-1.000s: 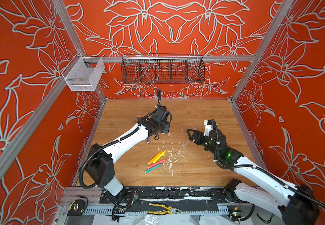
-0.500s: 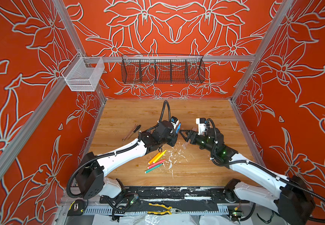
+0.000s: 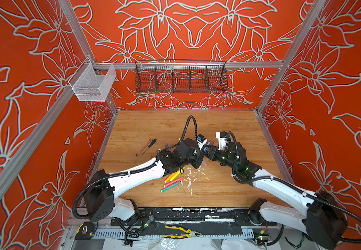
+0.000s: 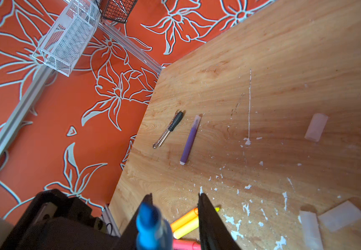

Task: Insert the pens into the pen caps
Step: 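Hold the blue highlighter up with the left gripper while the right gripper approaches it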

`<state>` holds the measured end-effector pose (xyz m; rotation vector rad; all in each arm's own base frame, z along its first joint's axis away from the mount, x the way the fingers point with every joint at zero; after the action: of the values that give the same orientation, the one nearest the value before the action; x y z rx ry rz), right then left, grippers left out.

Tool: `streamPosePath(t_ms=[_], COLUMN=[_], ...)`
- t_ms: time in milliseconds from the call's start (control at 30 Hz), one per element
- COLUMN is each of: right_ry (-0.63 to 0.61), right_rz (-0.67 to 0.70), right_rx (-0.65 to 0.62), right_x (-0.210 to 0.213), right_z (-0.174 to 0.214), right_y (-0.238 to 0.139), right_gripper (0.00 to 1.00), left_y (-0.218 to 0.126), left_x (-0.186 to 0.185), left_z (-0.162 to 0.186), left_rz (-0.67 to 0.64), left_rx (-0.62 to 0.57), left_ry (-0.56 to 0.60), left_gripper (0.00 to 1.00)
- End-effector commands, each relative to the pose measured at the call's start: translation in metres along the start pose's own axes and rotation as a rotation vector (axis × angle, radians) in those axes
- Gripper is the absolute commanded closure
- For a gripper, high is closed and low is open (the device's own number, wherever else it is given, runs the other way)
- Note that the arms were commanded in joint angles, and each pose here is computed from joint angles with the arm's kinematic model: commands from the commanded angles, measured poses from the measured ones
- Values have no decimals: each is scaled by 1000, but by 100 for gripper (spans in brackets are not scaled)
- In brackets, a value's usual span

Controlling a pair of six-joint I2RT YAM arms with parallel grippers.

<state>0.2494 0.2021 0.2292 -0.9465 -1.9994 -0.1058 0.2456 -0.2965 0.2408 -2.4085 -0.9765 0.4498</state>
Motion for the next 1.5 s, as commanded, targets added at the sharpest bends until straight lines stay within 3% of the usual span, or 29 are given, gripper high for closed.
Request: streamPosePath(t_ms=[0, 133, 300, 733, 900, 1000, 1100, 1233, 1333, 1467], right_ry=[4, -4, -13, 13, 33, 44, 49, 54, 62, 76], right_rz=[-2, 5, 16, 6, -11, -24, -30, -40, -42, -36], right_rx=[-5, -6, -35, 2, 11, 11, 9, 5, 2, 1], right_x=[2, 3, 3, 0, 1, 1, 2, 3, 2, -1], right_z=[-2, -3, -6, -1, 1, 2, 2, 2, 3, 5], right_y=[0, -1, -7, 1, 2, 1, 0, -1, -3, -3], right_gripper=[66, 54, 54, 83, 91, 94, 96, 96, 97, 97], left_y=[3, 7, 11, 15, 15, 18, 22, 27, 29, 29], left_x=[0, 0, 0, 1, 1, 1, 2, 3, 4, 3], left_z=[-5, -3, -1, 0, 2, 3, 6, 8, 10, 9], left_rz=[-17, -17, -19, -20, -20, -21, -25, -38, -44, -39], left_rx=[-17, -8, 0, 12, 4, 10, 15, 31, 35, 32], left_ry=[25, 31, 36, 38, 39, 37, 36, 41, 41, 38], left_gripper=[100, 100, 100, 100, 72, 62, 59, 60, 66, 93])
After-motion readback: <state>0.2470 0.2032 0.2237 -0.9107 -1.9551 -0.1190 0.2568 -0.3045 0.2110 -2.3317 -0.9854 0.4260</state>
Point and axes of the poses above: each gripper's point midway between its finger pads, its own y axis out along the fingers, its own x axis along the line the jaws close on, z = x × y, the point moved 6 cm from there along -y, back along the fingers, and after that the axes turned 1 degree about y, right-handed, at the moved point
